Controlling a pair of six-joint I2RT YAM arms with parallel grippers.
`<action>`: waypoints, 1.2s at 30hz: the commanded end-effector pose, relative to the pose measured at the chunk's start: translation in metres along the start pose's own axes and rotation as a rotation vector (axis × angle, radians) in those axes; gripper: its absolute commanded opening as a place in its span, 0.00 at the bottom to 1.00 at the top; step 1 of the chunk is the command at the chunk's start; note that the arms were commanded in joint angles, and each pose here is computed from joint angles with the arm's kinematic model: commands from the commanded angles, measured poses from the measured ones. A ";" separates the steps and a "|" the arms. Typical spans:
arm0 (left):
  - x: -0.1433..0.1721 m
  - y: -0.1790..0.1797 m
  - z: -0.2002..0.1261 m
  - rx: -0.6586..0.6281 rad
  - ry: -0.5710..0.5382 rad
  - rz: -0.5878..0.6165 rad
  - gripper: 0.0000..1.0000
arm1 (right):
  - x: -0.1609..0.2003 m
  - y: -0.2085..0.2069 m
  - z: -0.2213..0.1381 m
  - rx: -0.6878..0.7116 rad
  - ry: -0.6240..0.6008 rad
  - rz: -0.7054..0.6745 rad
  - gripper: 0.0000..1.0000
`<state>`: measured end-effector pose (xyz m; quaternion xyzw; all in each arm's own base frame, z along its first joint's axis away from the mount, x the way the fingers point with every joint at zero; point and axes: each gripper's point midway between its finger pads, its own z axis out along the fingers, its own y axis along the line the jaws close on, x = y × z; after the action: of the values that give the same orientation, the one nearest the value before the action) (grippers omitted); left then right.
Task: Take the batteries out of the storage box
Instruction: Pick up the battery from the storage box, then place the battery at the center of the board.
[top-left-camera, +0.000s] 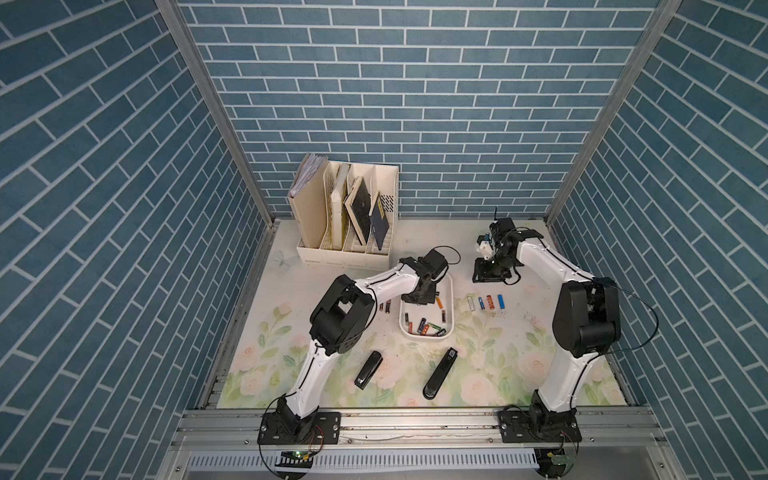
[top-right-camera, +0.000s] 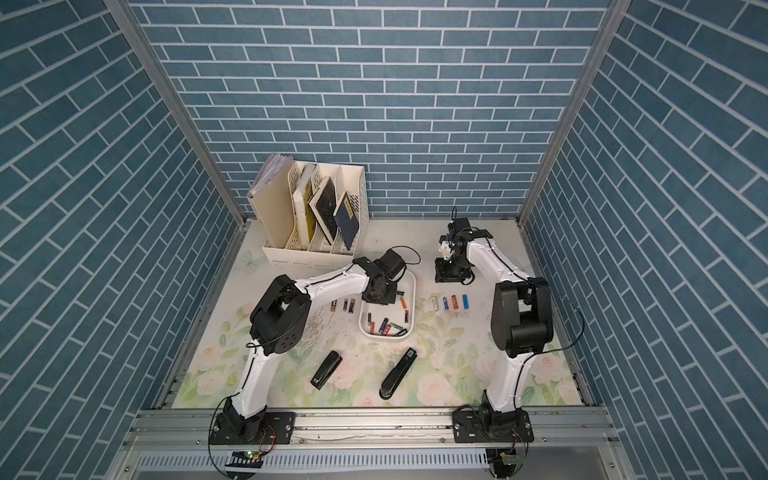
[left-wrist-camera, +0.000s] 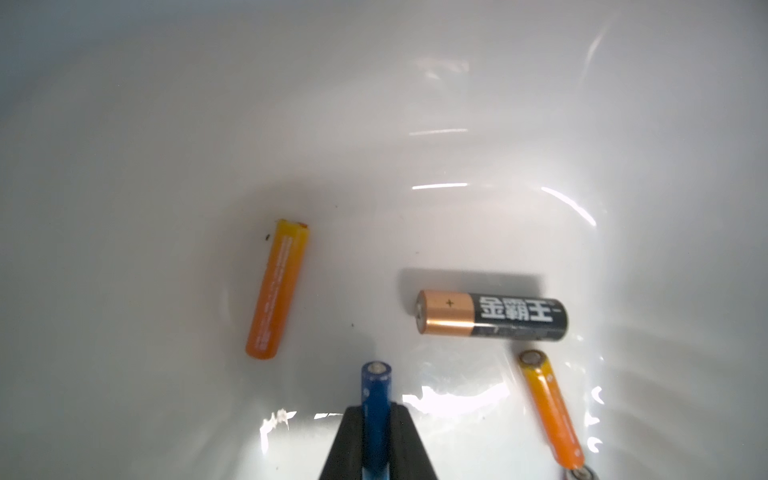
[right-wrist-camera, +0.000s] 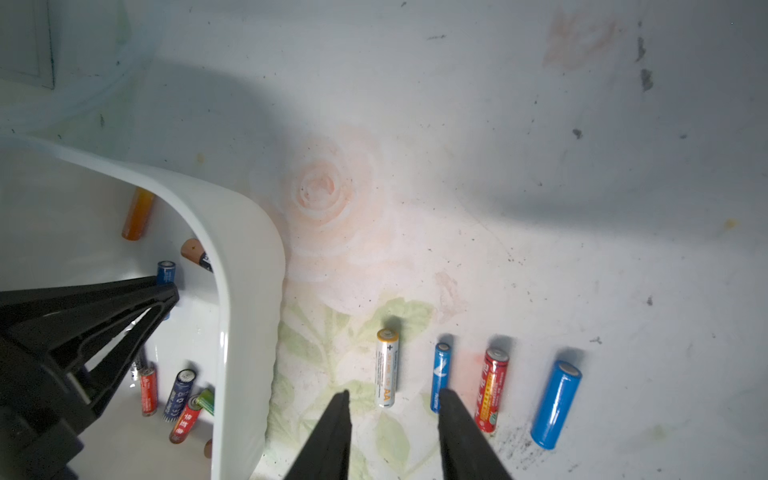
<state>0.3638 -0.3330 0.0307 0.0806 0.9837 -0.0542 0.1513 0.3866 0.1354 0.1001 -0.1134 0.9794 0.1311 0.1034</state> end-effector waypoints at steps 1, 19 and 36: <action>0.004 0.001 -0.019 0.012 -0.001 -0.010 0.15 | -0.001 0.003 -0.010 -0.007 -0.013 -0.025 0.38; 0.001 0.024 -0.079 0.060 -0.065 -0.062 0.16 | -0.001 0.001 -0.008 -0.001 -0.012 -0.025 0.38; 0.017 0.137 -0.098 -0.035 -0.074 -0.194 0.17 | 0.002 -0.002 -0.005 0.013 0.001 -0.022 0.38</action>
<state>0.3470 -0.2053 0.1150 -0.0156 0.9790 -0.0728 0.1898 0.3867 0.1350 0.1000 -0.1132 0.9796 0.1300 0.1036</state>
